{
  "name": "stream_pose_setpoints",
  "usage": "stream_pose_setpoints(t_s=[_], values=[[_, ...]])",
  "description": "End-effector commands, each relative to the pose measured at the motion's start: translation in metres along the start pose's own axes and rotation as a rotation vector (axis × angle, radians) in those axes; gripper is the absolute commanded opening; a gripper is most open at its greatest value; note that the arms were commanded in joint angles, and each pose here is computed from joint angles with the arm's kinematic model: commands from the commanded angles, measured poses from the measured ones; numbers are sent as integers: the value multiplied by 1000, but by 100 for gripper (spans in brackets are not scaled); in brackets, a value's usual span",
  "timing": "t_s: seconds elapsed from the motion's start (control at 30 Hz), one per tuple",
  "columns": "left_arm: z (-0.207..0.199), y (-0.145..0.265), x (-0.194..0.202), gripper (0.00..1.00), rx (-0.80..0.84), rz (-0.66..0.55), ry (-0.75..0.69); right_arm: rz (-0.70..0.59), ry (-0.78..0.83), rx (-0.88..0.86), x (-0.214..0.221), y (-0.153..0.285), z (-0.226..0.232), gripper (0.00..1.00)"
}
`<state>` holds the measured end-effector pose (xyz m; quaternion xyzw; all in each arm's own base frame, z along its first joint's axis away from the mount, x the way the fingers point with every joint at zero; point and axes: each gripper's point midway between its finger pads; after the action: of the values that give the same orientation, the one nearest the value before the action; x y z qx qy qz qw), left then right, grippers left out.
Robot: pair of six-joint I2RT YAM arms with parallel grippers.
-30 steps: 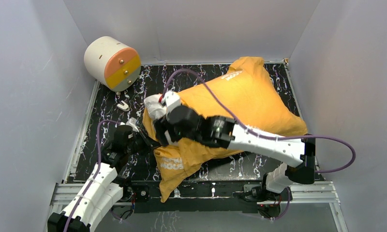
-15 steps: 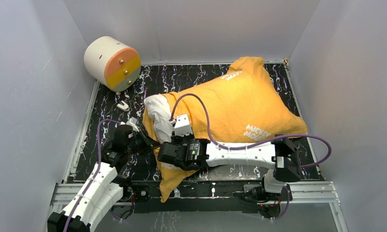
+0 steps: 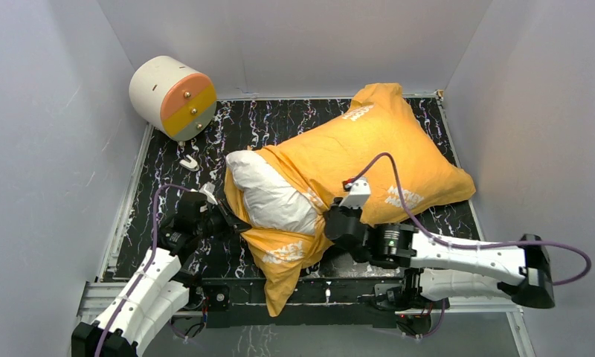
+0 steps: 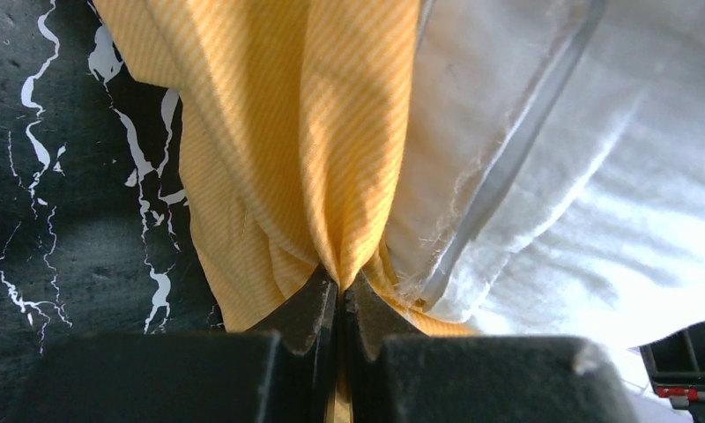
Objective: Remove the pillowcase from the pillow
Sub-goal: Remove the pillow from the pillowcase.
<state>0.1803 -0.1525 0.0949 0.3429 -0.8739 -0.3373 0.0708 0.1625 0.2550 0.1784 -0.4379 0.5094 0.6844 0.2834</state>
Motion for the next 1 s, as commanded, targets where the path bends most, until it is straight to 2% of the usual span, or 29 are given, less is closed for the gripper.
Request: stream_pose_setpoints(t_s=[0.0,0.07,0.13,0.3,0.37,0.43,0.53,0.6,0.67,0.77,0.97], values=[[20,0,-5,0,-93,-29,-1,-73,-12,-86,-15,7,-10,9],[21,0,-6,0,-97,-36,1,-66,-58,-22,-16,11,-25,6],[20,0,-6,0,-94,-37,5,-36,-32,34,-10,10,-36,3],[18,0,-7,0,-88,-41,12,163,16,386,39,-19,-101,2],[15,1,-4,0,-70,-28,8,263,50,371,58,-39,-102,2],[11,3,-1,0,-49,-13,4,307,78,306,69,-57,-86,3],[-1,9,10,21,-5,53,1,350,100,201,77,-74,-57,5],[-8,15,20,46,22,110,10,370,104,170,79,-82,-45,6],[-16,22,30,58,56,165,14,383,101,155,80,-88,-37,7],[-16,32,39,69,71,195,17,392,97,112,82,-93,-26,10],[-12,27,40,76,87,187,35,358,63,39,72,-92,-11,14]])
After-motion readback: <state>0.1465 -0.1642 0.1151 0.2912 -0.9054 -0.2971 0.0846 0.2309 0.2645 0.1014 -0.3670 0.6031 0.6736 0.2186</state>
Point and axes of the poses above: each gripper's point midway between its finger pads, its own y axis back along the fingers, its own z axis along the line the jaws close on, x = y × z, and after that the axes turned 12 degrees about y, right-handed
